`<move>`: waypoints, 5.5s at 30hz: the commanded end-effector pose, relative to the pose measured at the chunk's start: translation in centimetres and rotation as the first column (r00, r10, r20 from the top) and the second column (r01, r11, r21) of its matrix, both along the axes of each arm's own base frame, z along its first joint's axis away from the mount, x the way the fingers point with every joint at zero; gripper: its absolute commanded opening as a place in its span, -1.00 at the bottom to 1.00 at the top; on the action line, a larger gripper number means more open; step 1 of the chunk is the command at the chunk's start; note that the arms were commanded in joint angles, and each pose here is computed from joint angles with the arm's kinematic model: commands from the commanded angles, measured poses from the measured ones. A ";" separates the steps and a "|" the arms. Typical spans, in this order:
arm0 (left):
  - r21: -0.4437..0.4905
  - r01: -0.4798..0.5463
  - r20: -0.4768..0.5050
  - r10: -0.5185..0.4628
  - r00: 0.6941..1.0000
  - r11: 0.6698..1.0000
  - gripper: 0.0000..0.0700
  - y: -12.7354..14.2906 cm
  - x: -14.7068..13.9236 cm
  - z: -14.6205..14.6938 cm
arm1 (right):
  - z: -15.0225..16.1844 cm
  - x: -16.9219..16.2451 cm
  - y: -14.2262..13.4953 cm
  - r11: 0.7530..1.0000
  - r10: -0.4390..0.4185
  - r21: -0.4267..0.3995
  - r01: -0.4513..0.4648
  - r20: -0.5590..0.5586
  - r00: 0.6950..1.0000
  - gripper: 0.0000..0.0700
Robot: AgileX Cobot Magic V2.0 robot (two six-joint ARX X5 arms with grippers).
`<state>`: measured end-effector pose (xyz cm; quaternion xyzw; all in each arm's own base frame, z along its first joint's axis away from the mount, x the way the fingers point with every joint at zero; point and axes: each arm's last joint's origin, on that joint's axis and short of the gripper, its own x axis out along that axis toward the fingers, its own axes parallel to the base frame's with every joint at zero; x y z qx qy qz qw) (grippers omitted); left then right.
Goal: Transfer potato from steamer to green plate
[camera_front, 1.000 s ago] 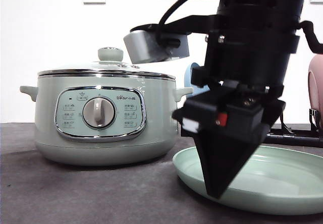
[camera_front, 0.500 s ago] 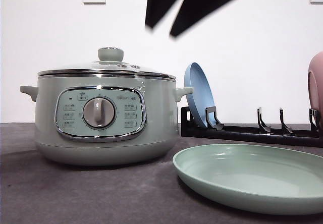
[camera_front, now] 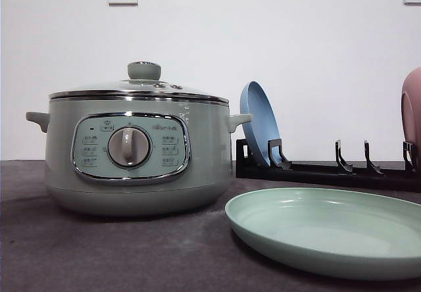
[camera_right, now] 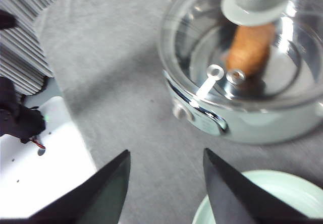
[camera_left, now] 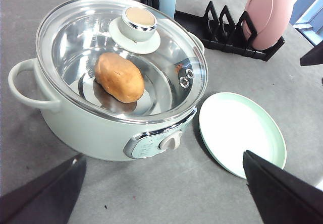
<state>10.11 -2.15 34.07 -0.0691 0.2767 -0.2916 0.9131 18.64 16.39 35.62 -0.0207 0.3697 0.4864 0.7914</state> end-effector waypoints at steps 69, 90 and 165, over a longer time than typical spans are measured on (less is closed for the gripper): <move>0.468 0.186 -0.347 -0.014 0.938 0.864 0.81 -15.4 24.8 0.6 | 0.0 0.0 -0.1 0.999 0.020 -0.042 -0.020 -0.005 1.000 -0.19; 0.474 0.205 -0.371 -0.016 0.928 0.857 0.03 -15.6 24.5 0.4 | -0.1 0.0 -0.1 0.999 0.019 -0.048 -0.018 0.005 1.000 -0.19; 0.454 -0.412 -0.113 0.510 0.853 0.790 -1.00 3.7 21.9 11.1 | 0.5 2.9 1.7 0.993 -0.116 -0.004 0.116 0.008 0.993 0.54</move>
